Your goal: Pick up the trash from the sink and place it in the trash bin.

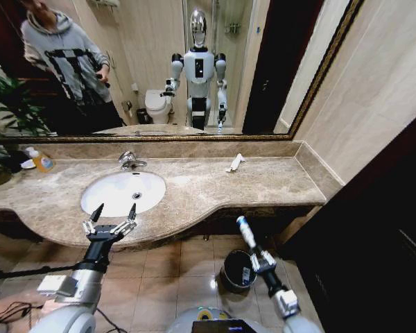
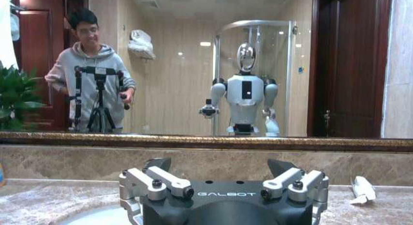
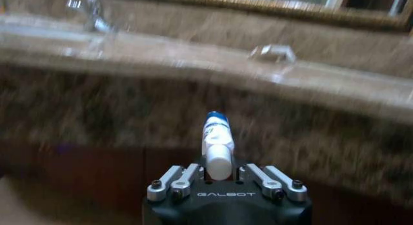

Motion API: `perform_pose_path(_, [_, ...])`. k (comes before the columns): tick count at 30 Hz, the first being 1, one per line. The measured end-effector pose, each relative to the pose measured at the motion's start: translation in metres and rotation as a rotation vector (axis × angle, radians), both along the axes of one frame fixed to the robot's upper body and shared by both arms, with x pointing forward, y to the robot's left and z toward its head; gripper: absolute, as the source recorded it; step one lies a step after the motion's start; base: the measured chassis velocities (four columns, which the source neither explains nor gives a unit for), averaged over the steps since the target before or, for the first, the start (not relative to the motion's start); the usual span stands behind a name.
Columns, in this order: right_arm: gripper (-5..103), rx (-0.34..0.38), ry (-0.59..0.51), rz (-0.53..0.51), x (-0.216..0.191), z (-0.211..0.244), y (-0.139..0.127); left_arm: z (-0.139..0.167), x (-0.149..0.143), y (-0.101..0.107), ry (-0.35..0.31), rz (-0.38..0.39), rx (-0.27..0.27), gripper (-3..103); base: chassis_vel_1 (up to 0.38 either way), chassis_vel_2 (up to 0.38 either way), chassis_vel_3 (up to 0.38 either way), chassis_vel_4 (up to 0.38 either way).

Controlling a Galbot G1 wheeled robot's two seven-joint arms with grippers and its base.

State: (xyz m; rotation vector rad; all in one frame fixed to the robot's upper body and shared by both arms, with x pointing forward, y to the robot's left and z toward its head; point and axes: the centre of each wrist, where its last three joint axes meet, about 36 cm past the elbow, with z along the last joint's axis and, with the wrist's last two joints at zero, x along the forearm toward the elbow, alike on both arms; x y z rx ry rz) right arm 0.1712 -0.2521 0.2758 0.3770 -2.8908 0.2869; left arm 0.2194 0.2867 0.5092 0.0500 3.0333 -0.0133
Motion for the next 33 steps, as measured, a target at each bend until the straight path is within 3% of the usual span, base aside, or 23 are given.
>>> perform_pose_path(2, [22, -0.005, 0.039, 0.004, -0.008, -0.008, 0.001, 0.000, 0.000, 0.000, 0.000, 0.000, 0.000, 100, 0.000, 0.000, 0.000, 0.000])
perform_pose_path(5, [22, -0.020, 0.204, 0.043, -0.024, -0.037, 0.000, 0.000, 0.000, 0.000, 0.000, 0.000, 0.000, 100, 0.000, 0.000, 0.000, 0.000])
perform_pose_path(10, [22, -0.029, 0.337, 0.062, -0.011, -0.063, 0.000, 0.000, 0.000, 0.000, 0.000, 0.000, 0.000, 100, 0.000, 0.000, 0.000, 0.000])
perform_pose_path(15, [22, -0.077, 0.401, 0.092, 0.019, -0.079, -0.003, 0.000, 0.000, 0.000, 0.000, 0.000, 0.000, 100, 0.000, 0.000, 0.000, 0.000])
perform_pose_path(21, [22, -0.191, 0.475, 0.122, 0.069, -0.110, -0.019, 0.000, 0.000, 0.000, 0.000, 0.000, 0.000, 100, 0.000, 0.000, 0.000, 0.000])
perform_pose_path(33, [22, -0.277, 0.575, 0.111, 0.113, -0.177, -0.049, 0.000, 0.000, 0.000, 0.000, 0.000, 0.000, 100, 0.000, 0.000, 0.000, 0.000])
